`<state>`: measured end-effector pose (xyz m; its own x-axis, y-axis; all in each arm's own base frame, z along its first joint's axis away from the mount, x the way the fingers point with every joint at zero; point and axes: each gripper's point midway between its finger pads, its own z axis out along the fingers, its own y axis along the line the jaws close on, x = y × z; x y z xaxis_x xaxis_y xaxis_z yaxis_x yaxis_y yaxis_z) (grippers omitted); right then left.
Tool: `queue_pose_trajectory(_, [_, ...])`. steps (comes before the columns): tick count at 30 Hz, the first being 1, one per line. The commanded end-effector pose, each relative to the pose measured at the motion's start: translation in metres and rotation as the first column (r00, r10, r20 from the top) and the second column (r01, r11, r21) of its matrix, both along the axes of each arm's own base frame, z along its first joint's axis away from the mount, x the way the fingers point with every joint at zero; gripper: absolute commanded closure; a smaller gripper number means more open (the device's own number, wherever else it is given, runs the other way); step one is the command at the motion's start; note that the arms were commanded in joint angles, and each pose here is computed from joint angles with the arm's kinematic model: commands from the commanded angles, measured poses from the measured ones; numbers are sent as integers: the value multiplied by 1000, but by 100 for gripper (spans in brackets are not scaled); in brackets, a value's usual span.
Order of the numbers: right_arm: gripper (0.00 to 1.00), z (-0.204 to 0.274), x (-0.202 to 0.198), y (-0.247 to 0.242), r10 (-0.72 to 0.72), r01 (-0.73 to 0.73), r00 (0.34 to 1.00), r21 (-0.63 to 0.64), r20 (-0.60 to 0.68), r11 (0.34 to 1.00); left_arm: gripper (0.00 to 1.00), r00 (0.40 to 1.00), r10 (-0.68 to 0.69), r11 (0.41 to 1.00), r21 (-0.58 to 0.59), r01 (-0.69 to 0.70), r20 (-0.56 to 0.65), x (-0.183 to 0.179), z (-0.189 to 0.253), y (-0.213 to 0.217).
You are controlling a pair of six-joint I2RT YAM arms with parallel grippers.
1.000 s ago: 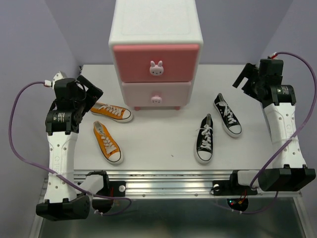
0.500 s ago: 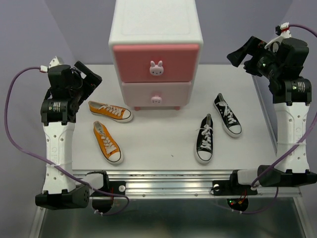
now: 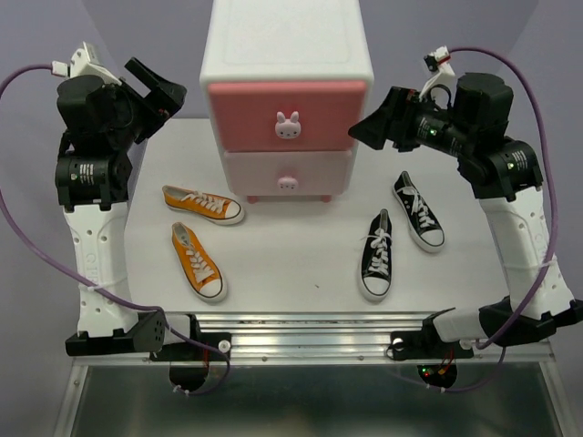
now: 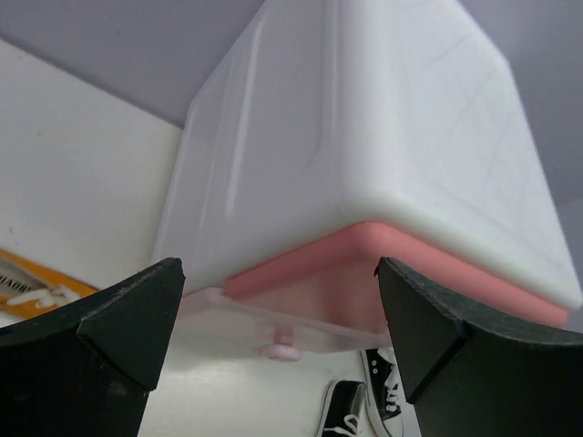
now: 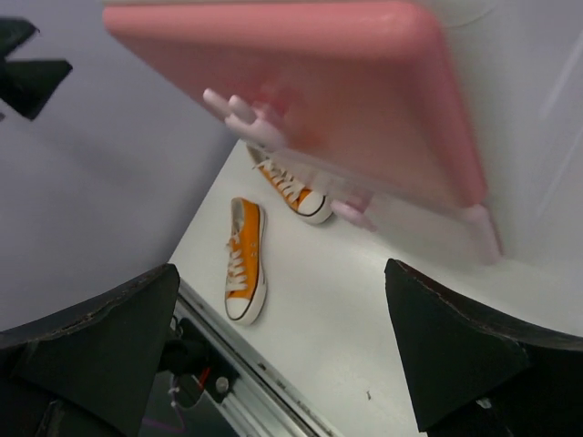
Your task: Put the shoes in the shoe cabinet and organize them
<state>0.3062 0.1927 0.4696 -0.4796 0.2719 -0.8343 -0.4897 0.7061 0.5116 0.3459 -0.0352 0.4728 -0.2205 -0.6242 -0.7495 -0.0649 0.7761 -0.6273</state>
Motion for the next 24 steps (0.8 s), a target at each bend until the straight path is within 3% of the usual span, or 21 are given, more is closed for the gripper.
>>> queue_pose_trajectory(1, [0,-8,-13,8,-11,10,999,-18,-36,1000,1,963,-94,996,35,88,254,-4,81,-14])
queue_pose_trajectory(4, [0,-13,-18,18,6,-7,999,-35,-46,999,1,939,-143,989,18,145,312,7,98,-24])
queue_pose_trajectory(8, [0,-18,-17,32,35,-38,998,-56,-54,998,1,872,-310,944,17,328,379,34,105,-53])
queue_pose_trajectory(13, [0,-25,-15,58,85,-89,994,-71,-62,993,1,846,-359,931,93,352,395,54,113,-63])
queue_pose_trajectory(20, [0,-30,-6,82,92,-96,995,-102,-39,990,1,916,-293,956,83,281,273,90,68,-51])
queue_pose_trajectory(24, [0,-31,-4,91,70,-72,997,-104,-20,992,1,908,-334,943,96,319,254,97,60,-69])
